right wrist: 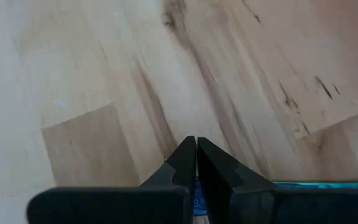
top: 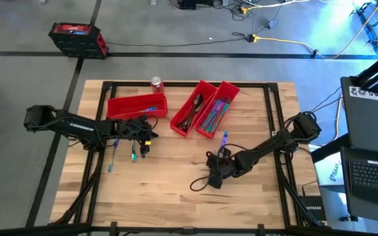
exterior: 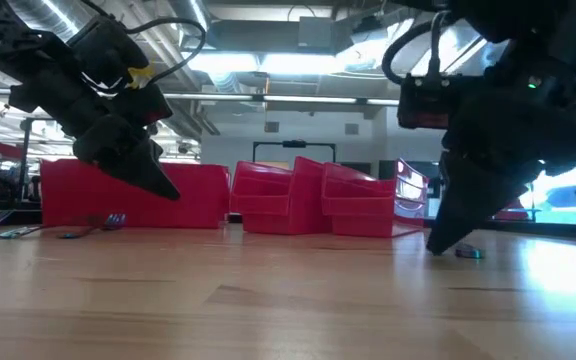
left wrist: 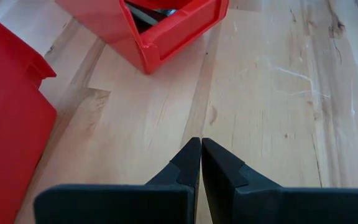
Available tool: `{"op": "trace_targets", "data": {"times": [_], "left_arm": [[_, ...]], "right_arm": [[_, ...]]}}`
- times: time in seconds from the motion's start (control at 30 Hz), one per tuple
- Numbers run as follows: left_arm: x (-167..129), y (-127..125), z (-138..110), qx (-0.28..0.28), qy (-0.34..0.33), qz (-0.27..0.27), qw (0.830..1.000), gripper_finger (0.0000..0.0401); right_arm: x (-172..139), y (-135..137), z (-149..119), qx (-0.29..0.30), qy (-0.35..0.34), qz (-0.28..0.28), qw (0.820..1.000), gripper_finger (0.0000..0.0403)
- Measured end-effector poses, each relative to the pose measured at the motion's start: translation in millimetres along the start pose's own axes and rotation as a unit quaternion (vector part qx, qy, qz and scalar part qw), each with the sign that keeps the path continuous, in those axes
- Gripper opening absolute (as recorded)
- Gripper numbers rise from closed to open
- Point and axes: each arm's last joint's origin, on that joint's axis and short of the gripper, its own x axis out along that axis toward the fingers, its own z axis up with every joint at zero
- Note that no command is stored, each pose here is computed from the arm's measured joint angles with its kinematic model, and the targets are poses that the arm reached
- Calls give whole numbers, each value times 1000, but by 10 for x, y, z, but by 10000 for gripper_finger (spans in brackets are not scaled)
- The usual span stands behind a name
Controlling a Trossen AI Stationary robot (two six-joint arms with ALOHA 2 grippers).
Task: Sort silverware
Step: Put the blue table knife into the right red bin
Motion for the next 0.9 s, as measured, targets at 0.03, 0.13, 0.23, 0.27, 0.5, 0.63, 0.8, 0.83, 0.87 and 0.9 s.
{"op": "trace_targets", "data": {"times": [0.03,0.13,0.23,0.27,0.5,0.63,0.8,0.83,0.87,0.9], "left_arm": [[0,0,-1,0,1,0,1000,0],[0,0,-17,1,9,0,1000,0],[0,1,-22,1,11,0,1000,0],[0,1,-22,1,12,0,1000,0],[-1,1,-42,2,22,1,1000,0],[-1,-1,-43,3,22,0,1000,0],[-1,-2,-42,3,22,0,1000,0],[-1,-2,-46,3,24,0,1000,0],[-2,-2,-48,3,24,0,1000,0],[-2,-2,-47,3,24,0,1000,0]], "right_arm": [[-1,12,9,1,6,0,1000,0],[-48,66,9,23,30,0,999,0],[-154,188,-63,23,66,0,998,0],[-193,221,-92,26,76,-7,997,0],[-433,292,-370,75,117,-106,985,0],[-574,374,-507,106,59,-139,983,0],[-703,414,-656,182,-64,-172,966,1],[-721,422,-677,194,-86,-171,962,1],[-737,428,-697,204,-103,-170,959,2],[-747,432,-711,217,-111,-169,955,3]]}}
